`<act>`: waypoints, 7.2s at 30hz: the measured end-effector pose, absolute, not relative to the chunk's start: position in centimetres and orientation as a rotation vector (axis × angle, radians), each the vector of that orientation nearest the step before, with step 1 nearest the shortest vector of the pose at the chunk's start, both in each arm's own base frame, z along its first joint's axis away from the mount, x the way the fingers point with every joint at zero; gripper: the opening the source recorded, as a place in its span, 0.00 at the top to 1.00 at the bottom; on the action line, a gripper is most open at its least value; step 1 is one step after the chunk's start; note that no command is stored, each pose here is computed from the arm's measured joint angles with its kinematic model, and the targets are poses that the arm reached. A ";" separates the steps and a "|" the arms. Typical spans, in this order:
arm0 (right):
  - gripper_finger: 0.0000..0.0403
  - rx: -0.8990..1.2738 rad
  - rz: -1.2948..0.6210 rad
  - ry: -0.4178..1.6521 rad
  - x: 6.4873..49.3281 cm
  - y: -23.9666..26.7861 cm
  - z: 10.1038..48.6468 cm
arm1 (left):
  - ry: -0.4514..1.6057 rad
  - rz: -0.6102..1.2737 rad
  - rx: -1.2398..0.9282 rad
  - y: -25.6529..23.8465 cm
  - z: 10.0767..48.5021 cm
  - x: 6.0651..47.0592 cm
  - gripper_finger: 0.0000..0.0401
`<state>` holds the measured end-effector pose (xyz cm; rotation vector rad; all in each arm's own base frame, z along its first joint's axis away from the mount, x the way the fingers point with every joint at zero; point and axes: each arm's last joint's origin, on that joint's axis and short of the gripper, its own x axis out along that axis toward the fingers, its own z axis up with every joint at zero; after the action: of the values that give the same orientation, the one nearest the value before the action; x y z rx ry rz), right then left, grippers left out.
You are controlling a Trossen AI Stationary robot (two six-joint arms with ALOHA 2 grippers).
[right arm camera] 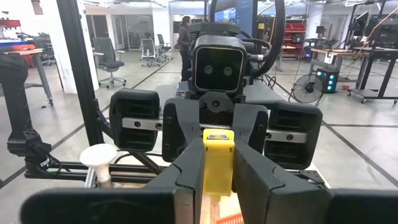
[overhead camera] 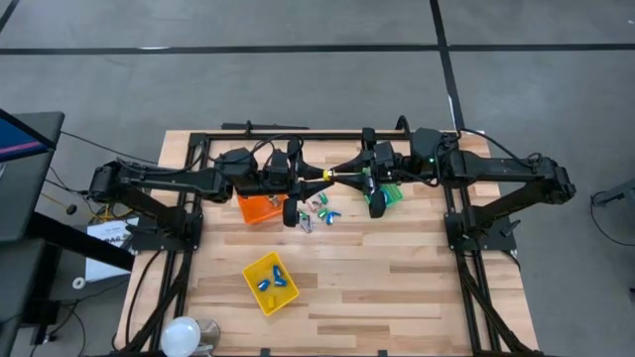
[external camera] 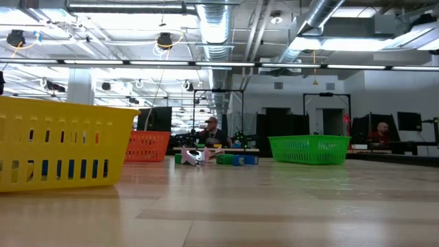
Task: Pick and place Stapler, Stapler remover, tape
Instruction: Put the yellow stapler into the yellow basket, then put the blue stapler into the yellow basket
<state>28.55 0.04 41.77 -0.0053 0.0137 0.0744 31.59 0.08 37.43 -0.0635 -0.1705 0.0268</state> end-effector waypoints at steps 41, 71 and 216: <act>0.51 0.020 0.032 0.048 25.1 -0.3 43.1 | 0.114 -0.165 -0.117 -1.1 36.3 29.6 0.84; 0.69 0.058 0.034 0.142 26.0 -0.2 41.7 | 1.028 -0.324 -0.089 -7.3 23.8 23.7 0.84; 0.60 0.119 0.044 1.215 36.5 -6.3 13.5 | 0.239 0.021 -0.261 0.1 31.3 20.8 0.68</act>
<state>36.53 -6.29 13.53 0.1189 1.2153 0.0437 20.75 0.15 31.32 -0.2611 0.2389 0.0215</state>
